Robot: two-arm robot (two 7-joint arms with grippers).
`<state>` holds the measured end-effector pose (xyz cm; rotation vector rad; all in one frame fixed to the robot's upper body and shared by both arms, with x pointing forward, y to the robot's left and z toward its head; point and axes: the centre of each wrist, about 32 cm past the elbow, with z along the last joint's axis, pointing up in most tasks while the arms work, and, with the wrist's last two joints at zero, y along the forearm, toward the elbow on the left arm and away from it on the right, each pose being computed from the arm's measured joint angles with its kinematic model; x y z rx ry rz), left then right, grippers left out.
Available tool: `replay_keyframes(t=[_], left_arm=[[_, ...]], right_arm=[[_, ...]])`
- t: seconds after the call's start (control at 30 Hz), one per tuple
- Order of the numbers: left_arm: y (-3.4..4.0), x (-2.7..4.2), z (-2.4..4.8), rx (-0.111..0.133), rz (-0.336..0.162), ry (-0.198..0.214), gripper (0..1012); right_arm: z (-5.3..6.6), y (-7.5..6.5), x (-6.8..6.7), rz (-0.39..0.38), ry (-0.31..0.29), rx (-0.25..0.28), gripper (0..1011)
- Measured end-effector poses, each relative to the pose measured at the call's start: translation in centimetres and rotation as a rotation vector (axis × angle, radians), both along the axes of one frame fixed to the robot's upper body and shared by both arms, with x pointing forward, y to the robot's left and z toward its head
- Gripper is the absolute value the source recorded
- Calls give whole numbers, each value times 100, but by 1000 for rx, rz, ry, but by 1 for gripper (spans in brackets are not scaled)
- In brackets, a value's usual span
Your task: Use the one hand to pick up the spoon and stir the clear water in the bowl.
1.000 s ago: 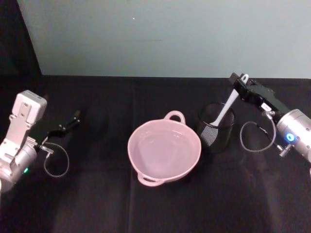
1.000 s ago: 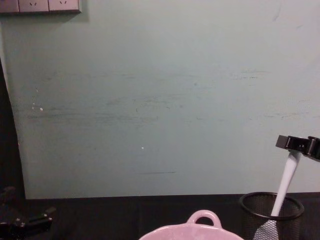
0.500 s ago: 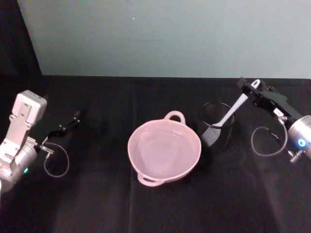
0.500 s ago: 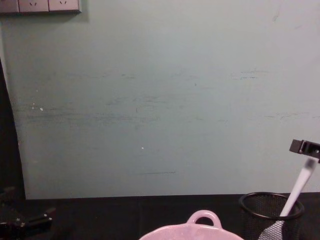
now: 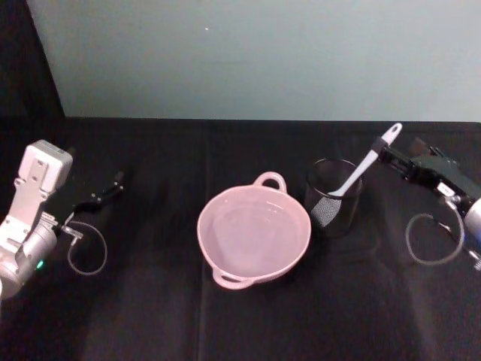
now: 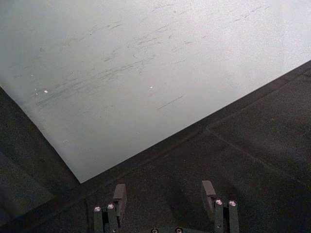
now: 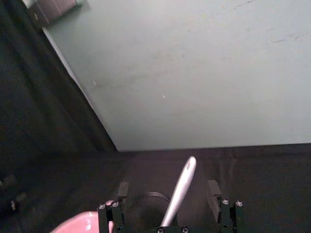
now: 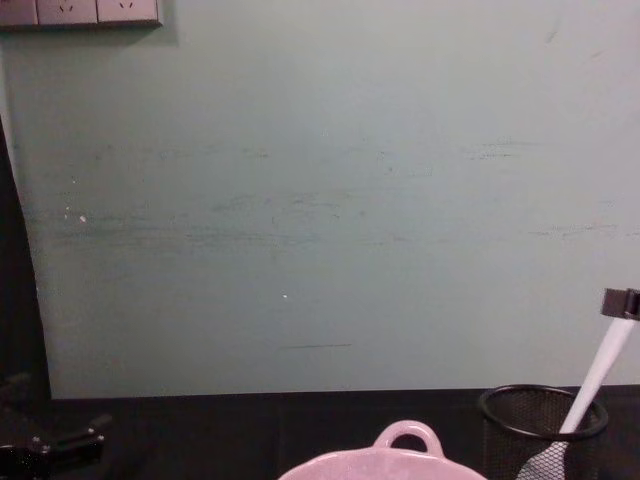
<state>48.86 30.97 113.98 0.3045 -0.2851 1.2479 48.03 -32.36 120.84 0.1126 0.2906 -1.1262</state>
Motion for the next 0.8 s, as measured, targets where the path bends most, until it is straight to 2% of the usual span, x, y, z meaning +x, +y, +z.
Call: replay_keyframes(t=[0.17, 0.2, 0.23, 0.37, 0.4, 0.53, 0.6, 0.7, 0.73, 0.8], left_arm=[[0, 0, 0, 0, 0, 0, 1011], [0, 0, 0, 0, 0, 0, 1011], [0, 0, 0, 0, 0, 0, 1011], [0, 0, 0, 0, 0, 0, 1011], [0, 0, 0, 0, 0, 0, 1011], [0, 0, 0, 0, 0, 0, 1011], [0, 0, 0, 0, 0, 0, 1011], [0, 0, 0, 0, 0, 0, 1011], [0, 0, 0, 0, 0, 0, 1011], [0, 0, 0, 0, 0, 0, 1011]], right_arm=[[114, -58, -148, -18, 26, -104, 1002], [135, -73, -186, -27, 39, -139, 1003], [135, -73, -186, -27, 39, -139, 1003], [160, -99, -251, -53, 78, -251, 1002], [152, -92, -256, -63, 87, -294, 1002], [106, -60, -241, -79, 87, -371, 1002], [17, -30, -188, -101, 64, -444, 1003], [-90, -7, -108, -126, 22, -506, 1002], [-90, -7, -108, -126, 22, -506, 1003], [-182, 7, -40, -147, -26, -542, 1002]])
